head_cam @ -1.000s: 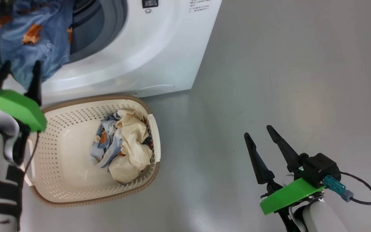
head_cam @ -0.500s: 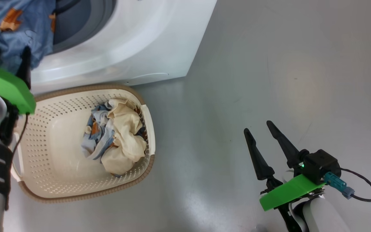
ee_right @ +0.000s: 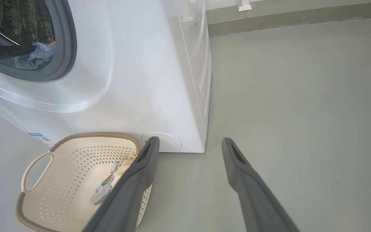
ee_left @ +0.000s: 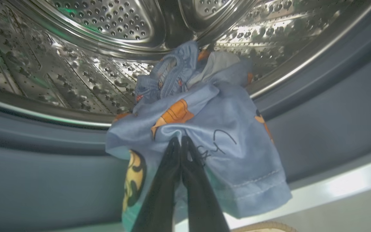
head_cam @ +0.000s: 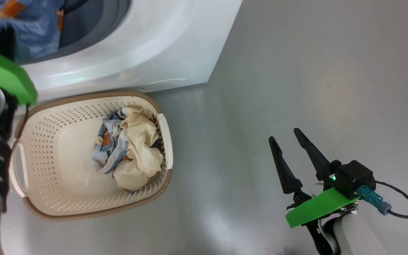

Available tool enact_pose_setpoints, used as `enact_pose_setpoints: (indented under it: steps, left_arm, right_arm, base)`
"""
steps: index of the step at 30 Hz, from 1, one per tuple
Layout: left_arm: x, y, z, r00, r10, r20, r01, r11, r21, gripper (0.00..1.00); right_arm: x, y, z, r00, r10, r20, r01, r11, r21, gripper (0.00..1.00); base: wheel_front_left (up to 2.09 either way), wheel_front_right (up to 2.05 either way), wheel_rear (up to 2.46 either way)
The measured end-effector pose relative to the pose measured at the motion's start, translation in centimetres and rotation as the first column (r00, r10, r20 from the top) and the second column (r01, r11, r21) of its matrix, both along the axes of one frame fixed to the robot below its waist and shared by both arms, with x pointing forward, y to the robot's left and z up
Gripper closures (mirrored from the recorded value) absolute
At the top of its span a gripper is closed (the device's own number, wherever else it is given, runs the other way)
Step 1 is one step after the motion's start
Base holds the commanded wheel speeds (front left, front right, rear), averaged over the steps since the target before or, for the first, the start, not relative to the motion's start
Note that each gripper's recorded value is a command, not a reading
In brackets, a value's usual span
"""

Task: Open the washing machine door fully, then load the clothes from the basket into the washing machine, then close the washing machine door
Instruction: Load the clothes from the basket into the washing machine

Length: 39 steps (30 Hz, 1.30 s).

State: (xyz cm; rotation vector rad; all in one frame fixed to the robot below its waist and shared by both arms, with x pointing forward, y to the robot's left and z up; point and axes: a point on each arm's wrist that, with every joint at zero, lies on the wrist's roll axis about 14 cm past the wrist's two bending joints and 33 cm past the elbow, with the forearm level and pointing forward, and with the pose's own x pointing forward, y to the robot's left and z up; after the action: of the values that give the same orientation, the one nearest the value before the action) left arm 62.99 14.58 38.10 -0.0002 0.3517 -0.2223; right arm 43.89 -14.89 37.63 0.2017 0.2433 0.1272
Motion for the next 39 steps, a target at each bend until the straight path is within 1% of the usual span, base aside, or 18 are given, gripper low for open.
enact_pose_setpoints:
  steps: [4, 16, 27, 39]
  left_arm:
    - [1.8, -0.7, 2.5, 0.997, -0.002, 0.079, 0.004, 1.0, -0.023, 1.0]
    - [4.2, -2.8, 4.1, 0.992, -0.01, 0.122, 0.02, 0.997, -0.079, 1.0]
    - [6.4, -3.3, 4.5, 0.99, -0.004, 0.138, 0.017, 0.995, -0.095, 1.0]
    - [9.3, -3.1, 2.8, 0.99, 0.015, 0.143, 0.002, 0.993, -0.117, 1.0]
  right_arm:
    - [-0.1, -0.1, 0.1, 1.0, -0.004, 0.001, 0.004, 1.0, 0.002, 0.0]
    - [-0.5, -1.2, -0.1, 0.999, -0.039, -0.011, 0.039, 0.999, 0.002, 0.0]
    - [-0.9, -1.6, -1.1, 0.998, -0.049, -0.041, 0.049, 0.999, -0.004, 0.0]
    - [-1.3, -1.7, -4.2, 0.991, -0.05, -0.12, 0.05, 0.999, -0.009, 0.0]
  base:
    - [0.0, 0.0, 0.0]
    - [0.0, 0.0, 0.0]
    - [0.0, 0.0, 0.0]
    - [0.0, 0.0, 0.0]
